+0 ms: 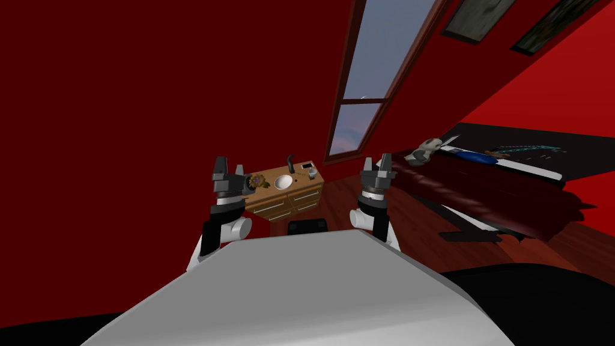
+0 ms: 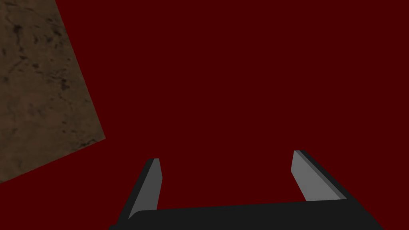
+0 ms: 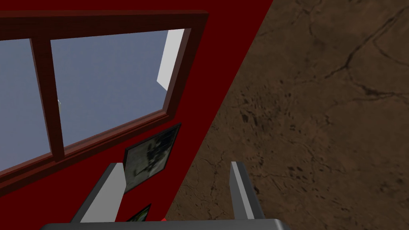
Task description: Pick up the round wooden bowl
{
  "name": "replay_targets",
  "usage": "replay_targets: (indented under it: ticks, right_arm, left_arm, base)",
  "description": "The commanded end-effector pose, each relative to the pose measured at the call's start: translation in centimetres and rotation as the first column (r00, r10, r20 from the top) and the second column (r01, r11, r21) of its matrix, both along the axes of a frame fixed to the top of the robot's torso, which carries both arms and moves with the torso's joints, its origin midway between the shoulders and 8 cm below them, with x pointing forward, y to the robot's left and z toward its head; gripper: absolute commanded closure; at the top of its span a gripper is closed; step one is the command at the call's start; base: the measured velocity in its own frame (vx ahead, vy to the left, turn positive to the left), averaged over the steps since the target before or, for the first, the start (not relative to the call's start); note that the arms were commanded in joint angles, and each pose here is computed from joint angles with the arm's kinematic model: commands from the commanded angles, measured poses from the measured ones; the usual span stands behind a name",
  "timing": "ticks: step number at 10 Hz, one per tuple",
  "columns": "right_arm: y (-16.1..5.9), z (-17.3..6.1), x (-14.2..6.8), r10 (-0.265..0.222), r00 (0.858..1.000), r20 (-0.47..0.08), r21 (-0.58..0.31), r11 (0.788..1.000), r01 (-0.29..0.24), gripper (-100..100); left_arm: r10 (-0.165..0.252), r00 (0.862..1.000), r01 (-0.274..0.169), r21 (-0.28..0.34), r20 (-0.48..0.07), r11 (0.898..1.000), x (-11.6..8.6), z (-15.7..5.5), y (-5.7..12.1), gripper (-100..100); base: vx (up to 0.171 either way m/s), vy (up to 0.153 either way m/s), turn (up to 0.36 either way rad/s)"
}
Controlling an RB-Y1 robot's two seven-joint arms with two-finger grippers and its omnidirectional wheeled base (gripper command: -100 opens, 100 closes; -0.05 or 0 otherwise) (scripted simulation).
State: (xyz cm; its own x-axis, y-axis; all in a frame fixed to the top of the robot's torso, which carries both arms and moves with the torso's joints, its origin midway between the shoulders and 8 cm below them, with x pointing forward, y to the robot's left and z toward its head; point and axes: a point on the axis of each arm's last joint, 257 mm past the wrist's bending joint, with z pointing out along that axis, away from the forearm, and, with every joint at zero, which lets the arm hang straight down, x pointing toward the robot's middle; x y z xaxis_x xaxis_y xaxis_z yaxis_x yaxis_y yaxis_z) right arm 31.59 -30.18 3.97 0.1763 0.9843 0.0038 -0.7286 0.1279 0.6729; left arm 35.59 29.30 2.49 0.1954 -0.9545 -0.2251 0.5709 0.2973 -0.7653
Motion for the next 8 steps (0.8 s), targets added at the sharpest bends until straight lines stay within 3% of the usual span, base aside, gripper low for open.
replay_targets:
  ticks: [1,3,8]
  right_arm:
    - [0.00,0.00,0.00,0.000,1.000,0.000,0.000,1.000,0.000,0]
    - [0.00,0.00,0.00,0.000,1.000,0.000,0.000,1.000,0.000,0]
    - [0.00,0.00,0.00,0.000,1.000,0.000,0.000,1.000,0.000,0]
  left_arm:
    - [0.010,0.999,-0.009,0.016,-0.045,1.000,0.69,-0.67,0.50,-100]
    - [0.020,0.996,-0.018,0.030,-0.085,0.999,1.29,-1.31,1.03,-100]
    - [0.021,0.996,-0.018,0.030,-0.091,0.999,1.37,-1.43,1.05,-100]
  base:
    - [0.000,0.000,0.000]
    - [-0.001,-0.019,-0.055]
    - [0.000,0.002,0.006]
